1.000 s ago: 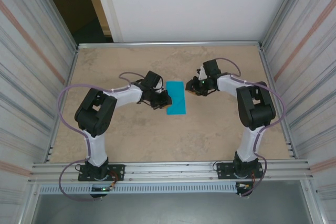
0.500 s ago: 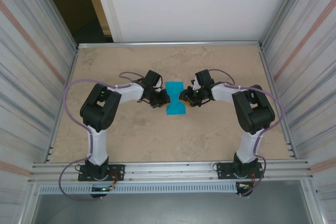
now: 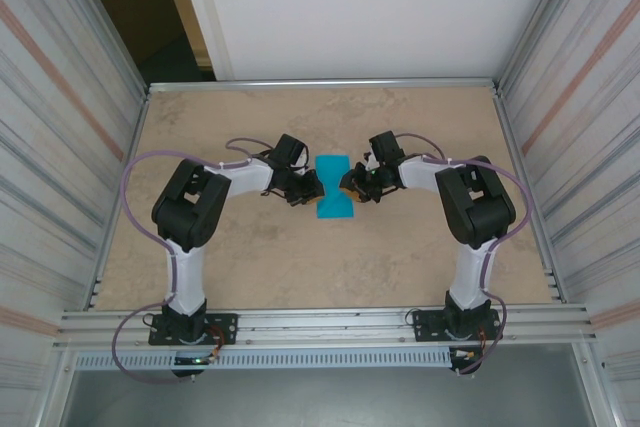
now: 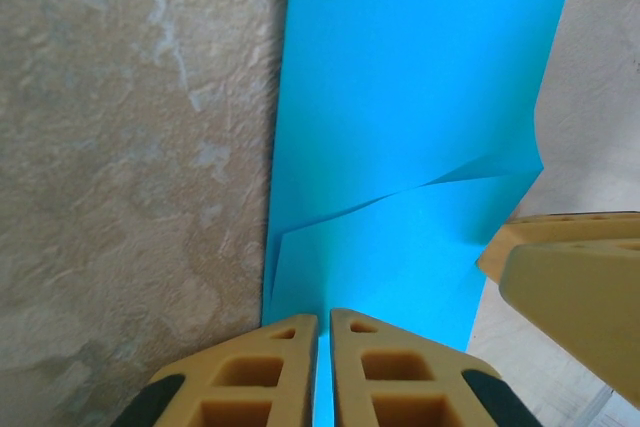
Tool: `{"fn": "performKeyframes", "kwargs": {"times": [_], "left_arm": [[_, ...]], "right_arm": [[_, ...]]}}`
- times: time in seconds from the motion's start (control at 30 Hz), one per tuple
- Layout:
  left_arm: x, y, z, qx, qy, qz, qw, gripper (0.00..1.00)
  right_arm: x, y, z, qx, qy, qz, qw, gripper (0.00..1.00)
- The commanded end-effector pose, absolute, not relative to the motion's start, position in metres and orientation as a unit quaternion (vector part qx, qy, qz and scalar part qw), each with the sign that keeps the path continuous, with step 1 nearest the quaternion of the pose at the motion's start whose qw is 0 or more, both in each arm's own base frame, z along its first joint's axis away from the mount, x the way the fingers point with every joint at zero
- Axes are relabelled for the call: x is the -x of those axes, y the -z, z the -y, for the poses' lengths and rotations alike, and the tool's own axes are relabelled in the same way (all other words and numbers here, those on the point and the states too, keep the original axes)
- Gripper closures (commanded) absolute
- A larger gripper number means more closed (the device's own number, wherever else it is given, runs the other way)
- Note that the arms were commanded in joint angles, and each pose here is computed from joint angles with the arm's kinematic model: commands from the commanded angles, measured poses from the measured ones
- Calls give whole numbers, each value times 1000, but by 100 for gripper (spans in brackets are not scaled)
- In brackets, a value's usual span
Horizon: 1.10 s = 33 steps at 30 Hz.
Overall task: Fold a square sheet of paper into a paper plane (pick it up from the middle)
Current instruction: Fold the triangle a second time at the center of the table, then turn over the paper at the center of the table.
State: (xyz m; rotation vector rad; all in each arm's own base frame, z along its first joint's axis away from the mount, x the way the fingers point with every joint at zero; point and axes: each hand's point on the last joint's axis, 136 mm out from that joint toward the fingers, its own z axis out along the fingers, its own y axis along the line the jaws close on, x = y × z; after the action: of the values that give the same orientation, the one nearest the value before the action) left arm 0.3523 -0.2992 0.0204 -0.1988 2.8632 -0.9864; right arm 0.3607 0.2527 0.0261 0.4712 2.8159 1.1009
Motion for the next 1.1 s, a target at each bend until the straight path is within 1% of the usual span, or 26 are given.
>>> {"fn": "performKeyframes", "kwargs": {"times": [0.0,0.13,0.43,0.6,0.73,0.83,0.93,1.07], "left_arm": [[-341,4,284,90,294,-951,25,87],[-340,4,284,90,295,-951,25,87],[-338,5,284,89,294,-951,22,87],[-338,4,284,89,296,-951,21,87],[-341,-1,287,86,304,-948,24,87],[-346,-14,291,82,320,-943,36,86],[-356,-40,293,77,348,-932,66,85],[-365,-77,286,76,379,-915,114,76]], "right_arm": [[-365,-27,-259,-162,-366,-916,33,70],[-368,-23,-259,-168,-368,-914,32,73],[-381,-22,-257,-186,-375,-907,42,82],[-386,-21,-254,-191,-375,-906,43,84],[-390,-22,-253,-191,-378,-904,48,89],[-391,-25,-254,-185,-381,-904,53,93],[-392,-31,-254,-177,-386,-903,66,95],[-398,-55,-255,-156,-408,-894,101,98]]}}
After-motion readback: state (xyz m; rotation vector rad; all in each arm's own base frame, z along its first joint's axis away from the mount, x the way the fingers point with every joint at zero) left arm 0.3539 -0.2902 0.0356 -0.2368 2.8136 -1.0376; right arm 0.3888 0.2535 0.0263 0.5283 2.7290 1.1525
